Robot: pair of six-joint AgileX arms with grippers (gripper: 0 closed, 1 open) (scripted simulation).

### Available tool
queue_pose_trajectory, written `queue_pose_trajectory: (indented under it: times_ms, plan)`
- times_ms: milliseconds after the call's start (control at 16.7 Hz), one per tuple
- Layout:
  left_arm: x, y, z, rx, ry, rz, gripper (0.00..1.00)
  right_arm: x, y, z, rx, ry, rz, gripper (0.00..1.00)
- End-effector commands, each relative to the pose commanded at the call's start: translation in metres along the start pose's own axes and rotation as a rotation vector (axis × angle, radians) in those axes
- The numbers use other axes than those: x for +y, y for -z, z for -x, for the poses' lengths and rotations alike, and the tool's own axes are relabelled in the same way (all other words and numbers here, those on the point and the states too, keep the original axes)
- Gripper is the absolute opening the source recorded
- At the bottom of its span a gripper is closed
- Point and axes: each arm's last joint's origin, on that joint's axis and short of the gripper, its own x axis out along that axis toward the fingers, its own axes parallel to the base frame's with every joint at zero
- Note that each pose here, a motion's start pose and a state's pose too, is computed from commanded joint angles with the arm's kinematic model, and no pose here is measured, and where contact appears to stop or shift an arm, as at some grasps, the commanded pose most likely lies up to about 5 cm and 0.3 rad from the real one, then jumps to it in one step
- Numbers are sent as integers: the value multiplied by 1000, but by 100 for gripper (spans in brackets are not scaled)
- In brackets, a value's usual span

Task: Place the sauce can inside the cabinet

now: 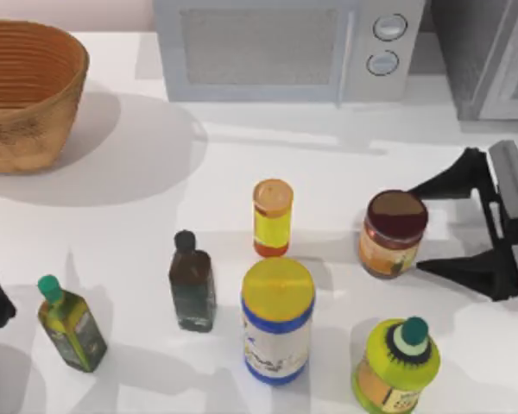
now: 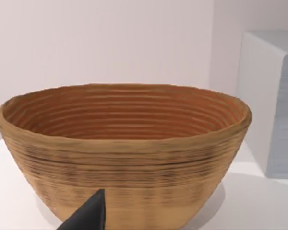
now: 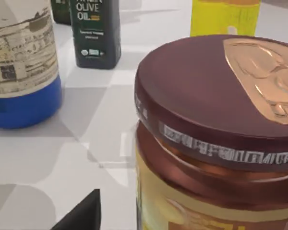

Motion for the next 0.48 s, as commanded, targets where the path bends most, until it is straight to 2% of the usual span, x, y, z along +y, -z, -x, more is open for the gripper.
queue_pose_trajectory:
  times_ms: [480]
  plan:
    - [0, 0, 0, 0, 0, 0, 100, -5, -2, -24, 2, -2, -4, 100]
